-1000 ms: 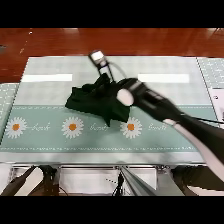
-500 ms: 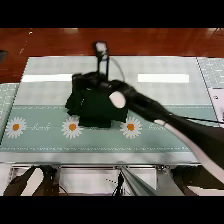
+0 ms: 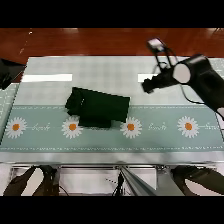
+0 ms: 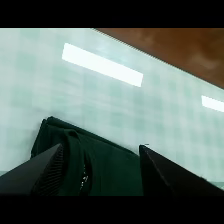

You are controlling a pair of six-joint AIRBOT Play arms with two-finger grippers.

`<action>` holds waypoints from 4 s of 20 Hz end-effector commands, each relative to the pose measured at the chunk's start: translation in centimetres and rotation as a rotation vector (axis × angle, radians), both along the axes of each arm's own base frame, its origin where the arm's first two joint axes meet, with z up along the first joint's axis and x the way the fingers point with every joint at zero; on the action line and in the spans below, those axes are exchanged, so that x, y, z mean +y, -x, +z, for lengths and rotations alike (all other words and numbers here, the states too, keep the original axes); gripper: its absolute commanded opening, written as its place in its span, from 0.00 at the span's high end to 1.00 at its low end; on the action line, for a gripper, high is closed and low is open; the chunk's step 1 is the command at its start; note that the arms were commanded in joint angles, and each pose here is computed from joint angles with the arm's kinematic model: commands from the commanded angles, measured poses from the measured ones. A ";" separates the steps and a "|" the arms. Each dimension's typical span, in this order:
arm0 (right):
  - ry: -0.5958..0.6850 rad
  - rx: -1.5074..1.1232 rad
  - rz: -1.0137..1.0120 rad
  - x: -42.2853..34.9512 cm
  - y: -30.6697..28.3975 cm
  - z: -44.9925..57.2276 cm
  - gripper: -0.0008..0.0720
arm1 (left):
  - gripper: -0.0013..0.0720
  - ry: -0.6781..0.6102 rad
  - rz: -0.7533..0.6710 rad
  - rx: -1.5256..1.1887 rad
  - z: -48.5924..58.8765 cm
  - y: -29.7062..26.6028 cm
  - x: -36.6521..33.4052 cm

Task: Fold the shirts.

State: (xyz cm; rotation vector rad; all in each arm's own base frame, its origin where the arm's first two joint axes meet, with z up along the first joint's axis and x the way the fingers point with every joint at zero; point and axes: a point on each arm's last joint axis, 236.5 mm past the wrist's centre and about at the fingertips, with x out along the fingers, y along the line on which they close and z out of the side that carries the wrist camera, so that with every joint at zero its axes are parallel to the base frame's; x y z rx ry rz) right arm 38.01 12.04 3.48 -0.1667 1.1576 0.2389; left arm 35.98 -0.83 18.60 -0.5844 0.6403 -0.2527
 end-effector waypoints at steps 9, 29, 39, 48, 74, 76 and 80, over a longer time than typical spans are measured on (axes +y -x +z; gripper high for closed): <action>-0.832 0.227 -0.402 12.3 1.1 -10.1 0.15 | 0.23 -0.006 -0.013 0.006 -0.3 0.2 -0.2; -0.799 -0.271 -0.663 -13.2 1.7 14.0 0.93 | 0.27 0.041 0.011 0.078 -4.4 -2.7 0.2; -0.170 0.306 -1.322 -30.3 29.2 5.8 0.93 | 0.27 0.015 0.067 0.013 -4.4 -5.6 0.4; 0.107 0.595 -1.543 -30.6 38.7 6.5 0.93 | 0.27 -0.025 0.180 -0.083 -2.8 -7.4 3.1; -0.100 -0.133 -0.216 -9.7 1.5 9.4 0.16 | 0.00 -0.673 -0.367 0.190 -6.2 0.1 -13.8; 0.020 -0.053 -0.163 -8.4 1.3 6.4 0.16 | 0.00 -0.687 -0.393 0.240 -7.4 0.3 -14.3; 0.137 0.126 -0.090 -7.2 2.9 2.1 0.15 | 0.00 -0.731 -0.435 0.431 -11.3 2.1 -13.2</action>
